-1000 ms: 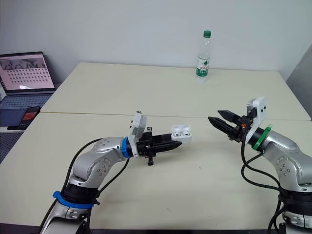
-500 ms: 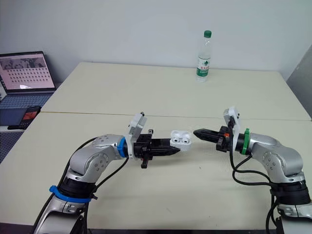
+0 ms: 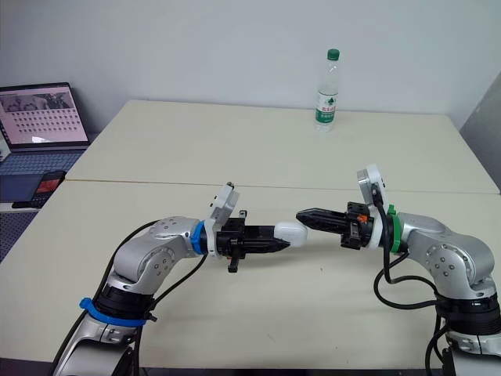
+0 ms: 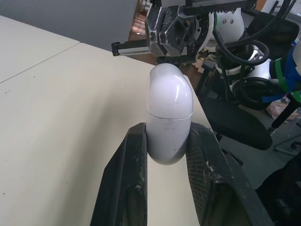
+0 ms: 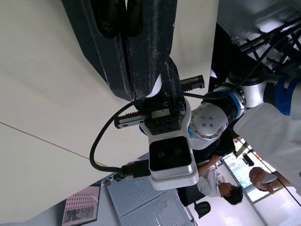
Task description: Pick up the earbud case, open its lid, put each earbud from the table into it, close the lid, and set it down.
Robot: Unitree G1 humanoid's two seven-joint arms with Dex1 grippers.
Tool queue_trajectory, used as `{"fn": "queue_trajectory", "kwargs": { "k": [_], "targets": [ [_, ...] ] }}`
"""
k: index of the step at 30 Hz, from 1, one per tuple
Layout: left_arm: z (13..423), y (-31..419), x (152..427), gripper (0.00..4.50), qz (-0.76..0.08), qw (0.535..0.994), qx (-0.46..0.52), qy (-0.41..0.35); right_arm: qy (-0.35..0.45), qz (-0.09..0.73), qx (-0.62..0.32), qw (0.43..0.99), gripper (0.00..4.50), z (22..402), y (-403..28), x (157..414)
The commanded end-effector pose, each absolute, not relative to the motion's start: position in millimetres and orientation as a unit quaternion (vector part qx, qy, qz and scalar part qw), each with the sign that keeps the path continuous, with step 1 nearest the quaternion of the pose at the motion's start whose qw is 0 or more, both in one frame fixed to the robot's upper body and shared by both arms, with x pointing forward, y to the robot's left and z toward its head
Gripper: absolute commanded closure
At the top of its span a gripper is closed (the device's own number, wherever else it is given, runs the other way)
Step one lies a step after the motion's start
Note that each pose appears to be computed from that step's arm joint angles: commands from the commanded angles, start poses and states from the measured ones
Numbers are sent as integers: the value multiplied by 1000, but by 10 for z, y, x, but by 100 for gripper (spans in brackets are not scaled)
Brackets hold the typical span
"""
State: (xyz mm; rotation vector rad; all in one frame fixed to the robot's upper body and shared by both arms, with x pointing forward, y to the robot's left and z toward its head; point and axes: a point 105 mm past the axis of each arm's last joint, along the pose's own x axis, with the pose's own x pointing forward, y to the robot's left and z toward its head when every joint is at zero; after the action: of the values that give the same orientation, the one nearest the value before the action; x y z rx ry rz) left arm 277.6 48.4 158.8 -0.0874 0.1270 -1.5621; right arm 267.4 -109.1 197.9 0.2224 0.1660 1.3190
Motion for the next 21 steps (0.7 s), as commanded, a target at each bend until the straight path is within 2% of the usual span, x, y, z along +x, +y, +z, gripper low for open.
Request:
{"fn": "queue_trajectory", "kwargs": {
  "k": [1, 5, 8, 15, 21],
  "targets": [
    [1583, 462, 2774, 372, -701, 708, -43, 66, 58, 594, 85, 798, 446, 2048, -1174, 2657],
    [1491, 428, 2868, 372, -667, 738, -45, 98, 66, 528, 50, 845, 446, 1901, -1366, 2755],
    [1341, 382, 2941, 372, -635, 757, -30, 148, 68, 475, 8, 877, 446, 1744, -1527, 2791],
    [1180, 269, 2878, 372, -624, 730, -62, 271, 115, 416, -87, 898, 446, 1241, -1900, 2491],
    [1104, 186, 2914, 372, -608, 728, -69, 310, 97, 382, -97, 914, 446, 1176, -1941, 2430]
  ]
}}
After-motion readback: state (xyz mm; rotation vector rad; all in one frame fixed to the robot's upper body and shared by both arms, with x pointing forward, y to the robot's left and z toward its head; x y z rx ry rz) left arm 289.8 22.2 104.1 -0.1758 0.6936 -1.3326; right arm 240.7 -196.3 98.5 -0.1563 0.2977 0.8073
